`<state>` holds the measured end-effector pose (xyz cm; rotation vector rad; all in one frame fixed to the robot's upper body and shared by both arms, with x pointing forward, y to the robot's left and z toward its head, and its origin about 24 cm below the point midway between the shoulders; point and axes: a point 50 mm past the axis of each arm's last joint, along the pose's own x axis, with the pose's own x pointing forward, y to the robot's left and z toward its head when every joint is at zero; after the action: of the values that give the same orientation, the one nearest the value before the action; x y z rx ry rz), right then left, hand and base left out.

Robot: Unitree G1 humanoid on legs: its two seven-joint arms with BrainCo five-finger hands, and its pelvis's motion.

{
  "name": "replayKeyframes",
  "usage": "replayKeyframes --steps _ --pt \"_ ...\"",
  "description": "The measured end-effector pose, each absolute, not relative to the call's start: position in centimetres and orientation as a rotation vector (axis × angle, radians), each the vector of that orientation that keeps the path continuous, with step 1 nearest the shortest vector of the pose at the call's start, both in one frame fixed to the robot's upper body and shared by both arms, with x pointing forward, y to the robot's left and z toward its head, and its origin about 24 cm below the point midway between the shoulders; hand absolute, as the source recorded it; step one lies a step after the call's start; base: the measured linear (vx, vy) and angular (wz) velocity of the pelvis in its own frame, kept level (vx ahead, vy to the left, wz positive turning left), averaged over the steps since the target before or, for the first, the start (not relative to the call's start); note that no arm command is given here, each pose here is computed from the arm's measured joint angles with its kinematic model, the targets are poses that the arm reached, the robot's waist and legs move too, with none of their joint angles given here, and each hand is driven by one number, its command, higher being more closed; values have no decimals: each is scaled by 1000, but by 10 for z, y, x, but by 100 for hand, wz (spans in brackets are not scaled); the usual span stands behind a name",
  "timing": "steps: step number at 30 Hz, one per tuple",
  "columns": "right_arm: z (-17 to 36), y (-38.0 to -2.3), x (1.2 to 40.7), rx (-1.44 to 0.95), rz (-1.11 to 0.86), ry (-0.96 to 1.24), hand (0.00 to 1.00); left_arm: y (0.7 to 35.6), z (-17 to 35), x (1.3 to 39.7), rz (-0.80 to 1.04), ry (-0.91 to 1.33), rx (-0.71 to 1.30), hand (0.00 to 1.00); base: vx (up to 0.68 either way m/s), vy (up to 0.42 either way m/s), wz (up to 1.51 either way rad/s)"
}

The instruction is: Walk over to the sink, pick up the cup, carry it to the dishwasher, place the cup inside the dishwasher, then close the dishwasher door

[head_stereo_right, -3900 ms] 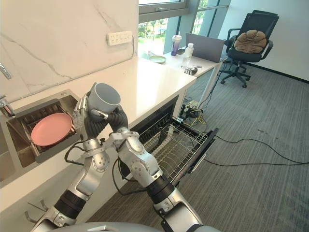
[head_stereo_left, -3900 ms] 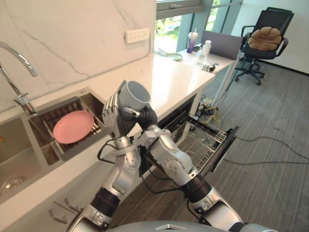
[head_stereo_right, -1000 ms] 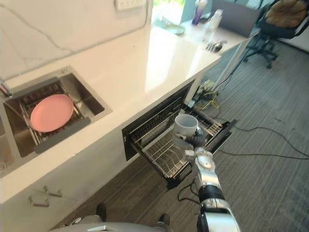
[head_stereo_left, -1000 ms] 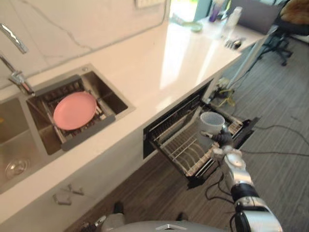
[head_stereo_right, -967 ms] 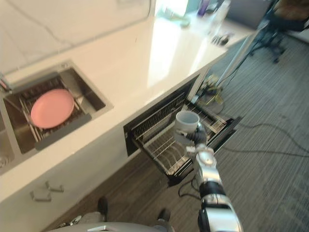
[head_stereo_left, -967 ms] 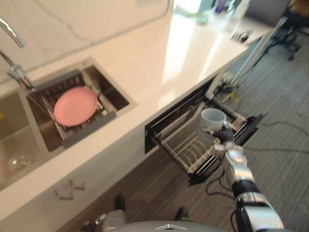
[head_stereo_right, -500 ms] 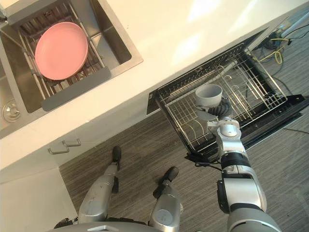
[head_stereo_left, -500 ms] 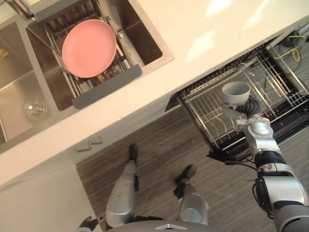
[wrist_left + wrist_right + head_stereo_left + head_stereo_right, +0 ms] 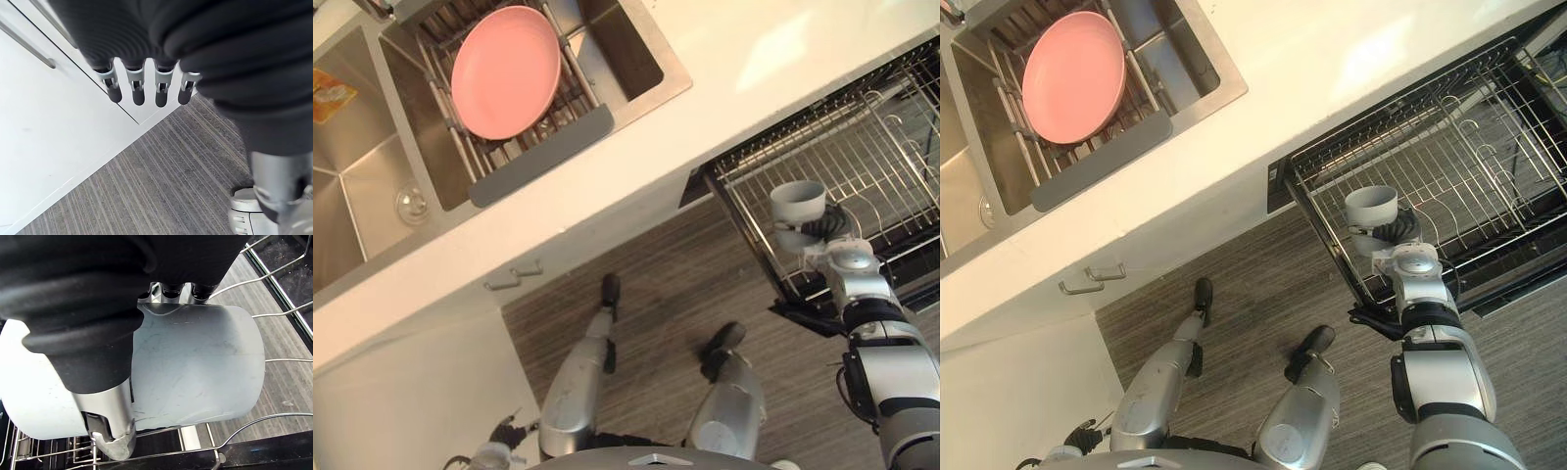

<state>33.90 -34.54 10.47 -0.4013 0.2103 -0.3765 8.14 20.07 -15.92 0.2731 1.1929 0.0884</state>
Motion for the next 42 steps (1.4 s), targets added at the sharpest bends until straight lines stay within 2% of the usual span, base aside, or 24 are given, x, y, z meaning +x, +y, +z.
replayKeyframes --steps 12,13,20,27,30,42 --pt "112 -341 348 -397 -375 245 100 199 -160 81 65 1183 282 0 -51 -37 7" --pt "112 -341 348 -393 -375 245 0 199 -160 81 66 1181 281 0 -27 -36 7" --pt "103 -322 355 -277 -301 255 0 199 -156 97 113 1127 238 0 -51 -45 7" --pt "102 -310 359 -259 -240 237 0 203 -157 92 142 1168 198 0 -33 -40 -1" --pt "98 -299 360 -240 -215 220 0 207 -158 88 166 1181 186 0 0 -33 -1" --pt "26 -250 325 -90 -178 264 0 213 -166 47 224 1335 160 0 46 -65 -24"
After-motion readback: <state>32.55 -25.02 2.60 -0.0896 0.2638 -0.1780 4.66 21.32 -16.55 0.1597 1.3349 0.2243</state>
